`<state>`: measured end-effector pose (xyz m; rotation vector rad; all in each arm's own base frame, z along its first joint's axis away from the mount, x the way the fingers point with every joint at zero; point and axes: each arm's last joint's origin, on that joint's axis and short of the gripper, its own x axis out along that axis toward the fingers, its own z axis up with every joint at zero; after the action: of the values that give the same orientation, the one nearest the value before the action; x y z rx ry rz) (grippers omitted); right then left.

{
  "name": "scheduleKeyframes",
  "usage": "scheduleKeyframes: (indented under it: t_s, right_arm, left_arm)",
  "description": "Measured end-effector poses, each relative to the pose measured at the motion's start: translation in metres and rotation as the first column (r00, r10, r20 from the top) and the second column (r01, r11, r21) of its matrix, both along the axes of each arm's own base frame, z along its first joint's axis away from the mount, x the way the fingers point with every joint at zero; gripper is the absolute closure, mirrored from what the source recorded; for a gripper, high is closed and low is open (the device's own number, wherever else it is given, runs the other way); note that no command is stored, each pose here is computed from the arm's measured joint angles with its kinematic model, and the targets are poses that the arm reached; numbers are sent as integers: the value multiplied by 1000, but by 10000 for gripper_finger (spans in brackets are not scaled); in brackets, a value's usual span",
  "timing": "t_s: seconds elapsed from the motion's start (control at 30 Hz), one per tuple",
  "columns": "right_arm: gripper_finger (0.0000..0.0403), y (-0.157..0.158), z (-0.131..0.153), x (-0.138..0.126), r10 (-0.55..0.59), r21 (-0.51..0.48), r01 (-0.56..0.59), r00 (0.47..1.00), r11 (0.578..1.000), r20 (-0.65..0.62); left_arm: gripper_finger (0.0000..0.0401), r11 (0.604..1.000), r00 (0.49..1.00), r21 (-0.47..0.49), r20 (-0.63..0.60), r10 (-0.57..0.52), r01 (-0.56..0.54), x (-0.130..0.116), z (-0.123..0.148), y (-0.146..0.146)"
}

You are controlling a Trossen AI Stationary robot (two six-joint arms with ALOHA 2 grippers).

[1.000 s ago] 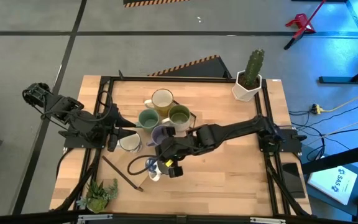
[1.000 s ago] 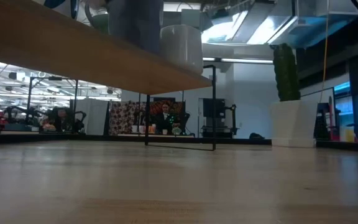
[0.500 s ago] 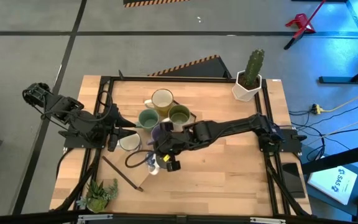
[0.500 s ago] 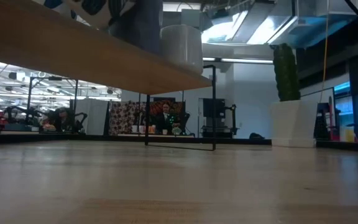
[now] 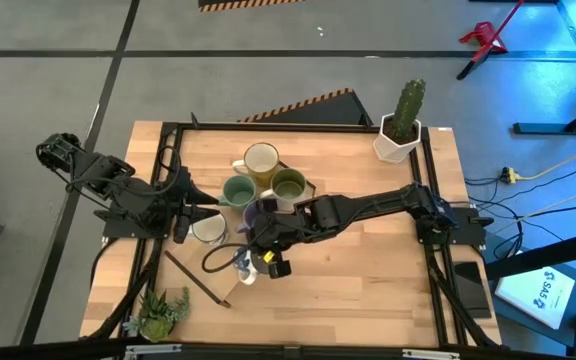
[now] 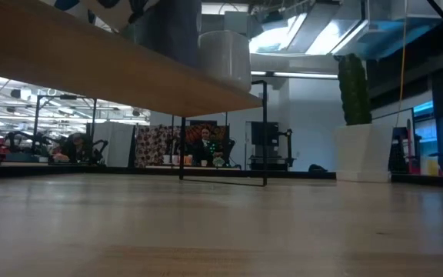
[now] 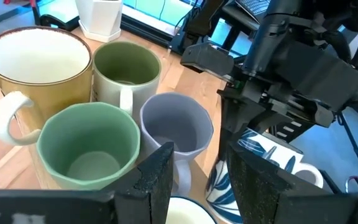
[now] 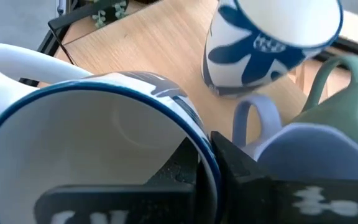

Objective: Place coffee mugs
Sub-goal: Put the flowered mug on the shelf

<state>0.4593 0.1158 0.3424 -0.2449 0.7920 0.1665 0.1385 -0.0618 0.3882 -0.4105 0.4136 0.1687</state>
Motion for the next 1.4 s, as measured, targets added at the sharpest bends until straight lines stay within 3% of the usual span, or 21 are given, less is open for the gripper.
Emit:
scheduleKeyframes:
  t_s: [1.03,1.4]
  right_arm:
    - [383,2,-2,6,45,-22,-44,998,999,34]
    - [312,1,0,8,37,-26,-35,997,999,66]
  left_arm:
    - [259,1000,1000,0,0,0,0,0,0,0]
    - [259,1000,1000,0,0,-1,1,0,0,0]
